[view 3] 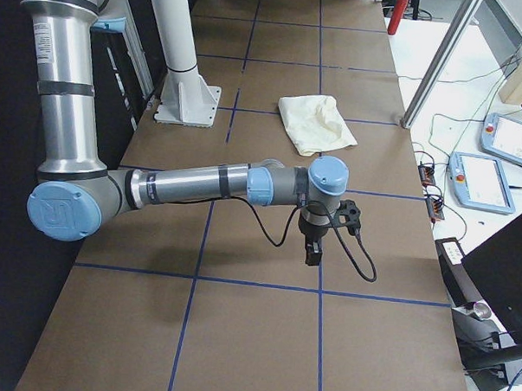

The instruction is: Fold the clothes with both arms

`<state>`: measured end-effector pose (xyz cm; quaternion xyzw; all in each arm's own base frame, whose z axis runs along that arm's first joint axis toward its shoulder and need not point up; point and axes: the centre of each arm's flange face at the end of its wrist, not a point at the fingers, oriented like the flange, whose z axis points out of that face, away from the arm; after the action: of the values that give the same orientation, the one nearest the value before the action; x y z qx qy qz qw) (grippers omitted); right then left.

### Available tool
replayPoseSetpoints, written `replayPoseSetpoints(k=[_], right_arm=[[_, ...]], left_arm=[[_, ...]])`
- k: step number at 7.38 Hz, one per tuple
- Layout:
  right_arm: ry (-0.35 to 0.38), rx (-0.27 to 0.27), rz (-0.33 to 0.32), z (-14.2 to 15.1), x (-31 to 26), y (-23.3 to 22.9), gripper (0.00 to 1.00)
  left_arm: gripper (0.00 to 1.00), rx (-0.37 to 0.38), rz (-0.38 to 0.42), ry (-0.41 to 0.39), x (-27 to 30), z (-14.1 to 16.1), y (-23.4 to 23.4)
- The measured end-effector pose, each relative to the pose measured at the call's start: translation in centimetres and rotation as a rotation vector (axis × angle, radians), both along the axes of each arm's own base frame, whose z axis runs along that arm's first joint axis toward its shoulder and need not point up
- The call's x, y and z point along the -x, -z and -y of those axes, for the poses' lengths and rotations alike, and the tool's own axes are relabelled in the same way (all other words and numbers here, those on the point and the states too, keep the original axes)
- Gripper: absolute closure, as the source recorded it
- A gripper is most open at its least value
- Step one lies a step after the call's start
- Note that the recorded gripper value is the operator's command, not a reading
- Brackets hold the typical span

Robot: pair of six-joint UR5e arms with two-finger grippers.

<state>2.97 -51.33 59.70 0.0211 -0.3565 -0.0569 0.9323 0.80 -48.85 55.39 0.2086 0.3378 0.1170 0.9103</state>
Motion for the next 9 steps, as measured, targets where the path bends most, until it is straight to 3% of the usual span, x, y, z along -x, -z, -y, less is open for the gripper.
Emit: replayPoseSetpoints(k=[1, 4, 6, 9], right_arm=[[-0.002, 0.038, 0.004, -0.4, 0.0, -1.9, 0.0], [-0.012, 0.112, 0.075, -2.1, -0.1, -4.5, 0.0], [-0.042, 0.141, 0.09, -3.5, -1.5, -5.9, 0.0], [-0.08, 0.147, 0.09, -6.6, -3.2, -6.3, 0.0]], left_arm=[[0.0, 0.039, 0.009, 0.011, 0.6, -0.4, -1.7], [0.0, 0.262, 0.062, -0.02, 2.4, -1.5, -5.5], [0.0, 0.288, 0.095, -0.116, 3.9, -2.2, -6.7], [0.0, 0.286, 0.081, -0.146, 4.4, -2.5, -7.2]])
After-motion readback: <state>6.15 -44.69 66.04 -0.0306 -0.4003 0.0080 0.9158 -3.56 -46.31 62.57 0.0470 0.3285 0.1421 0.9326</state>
